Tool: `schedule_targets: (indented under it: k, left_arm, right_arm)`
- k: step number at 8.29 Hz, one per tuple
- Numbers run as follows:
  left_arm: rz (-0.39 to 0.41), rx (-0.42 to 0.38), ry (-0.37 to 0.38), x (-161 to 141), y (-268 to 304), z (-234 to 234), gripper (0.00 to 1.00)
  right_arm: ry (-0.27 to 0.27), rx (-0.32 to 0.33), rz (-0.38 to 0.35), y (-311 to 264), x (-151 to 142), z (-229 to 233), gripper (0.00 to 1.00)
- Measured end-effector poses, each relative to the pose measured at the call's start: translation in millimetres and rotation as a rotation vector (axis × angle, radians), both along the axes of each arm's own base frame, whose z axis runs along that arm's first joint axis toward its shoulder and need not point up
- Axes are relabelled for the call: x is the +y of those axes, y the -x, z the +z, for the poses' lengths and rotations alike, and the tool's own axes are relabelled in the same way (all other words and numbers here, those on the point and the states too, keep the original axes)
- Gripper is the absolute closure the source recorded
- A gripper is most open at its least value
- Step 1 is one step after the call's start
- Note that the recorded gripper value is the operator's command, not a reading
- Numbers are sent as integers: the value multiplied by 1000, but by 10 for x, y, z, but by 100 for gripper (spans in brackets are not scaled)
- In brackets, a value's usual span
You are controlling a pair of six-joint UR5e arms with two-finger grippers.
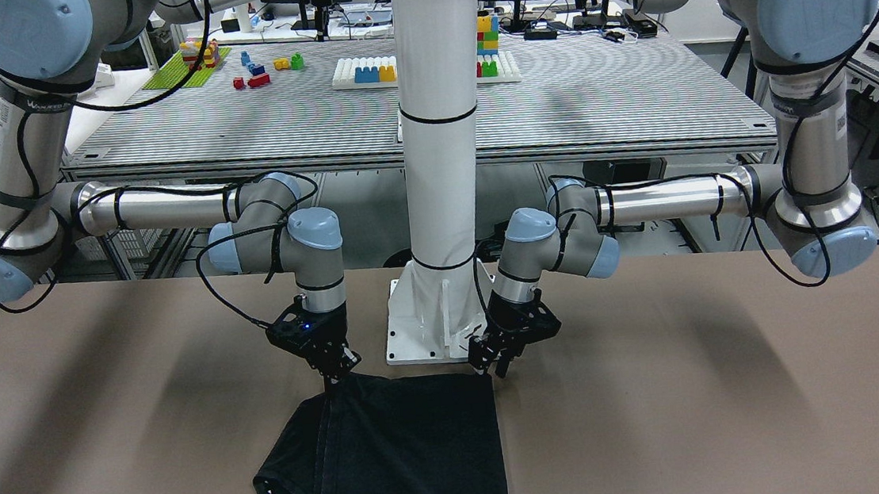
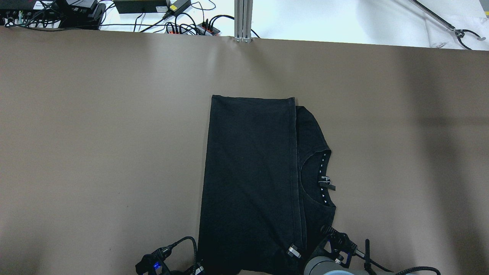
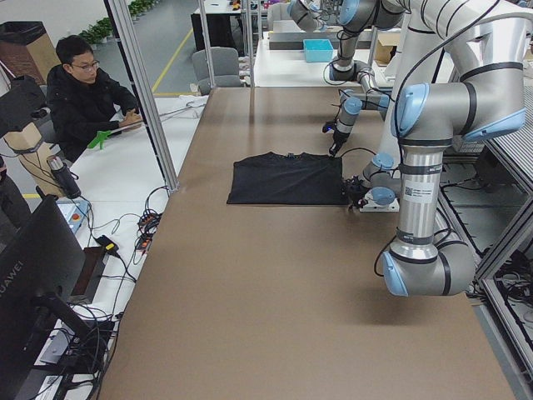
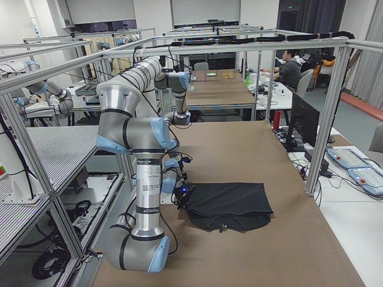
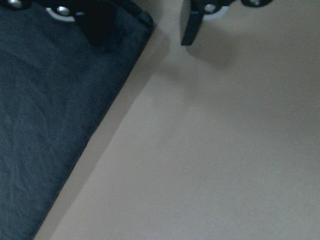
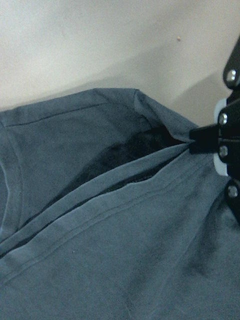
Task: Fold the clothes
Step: 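Lower the left gripper to the shirt's near corner beside the right gripper, then grasp the near edge with both grippers and fold it away from the robot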
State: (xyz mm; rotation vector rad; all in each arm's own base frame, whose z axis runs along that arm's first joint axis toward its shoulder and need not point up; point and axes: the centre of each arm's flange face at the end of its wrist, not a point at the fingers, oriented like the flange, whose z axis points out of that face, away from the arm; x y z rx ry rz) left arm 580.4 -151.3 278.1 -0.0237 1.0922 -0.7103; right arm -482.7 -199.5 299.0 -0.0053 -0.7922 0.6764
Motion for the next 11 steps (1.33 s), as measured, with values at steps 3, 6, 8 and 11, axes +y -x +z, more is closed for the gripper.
schedule_targets:
  k: [3,6,8,11]
  left_arm:
    - [4,9,2,11,0,-43,100]
    - [11,50,9,-54,266,-269,100]
    - [11,64,12,-108,435,-382,100]
    - [-25,111,12,-670,772,-754,100]
  right_arm:
    - [4,30,1,-13,3,17,100]
    - [1,21,2,-74,-7,-46,100]
    - [-4,-9,5,-173,-26,-176,100]
    - [-83,-24,0,-512,-662,-405,100]
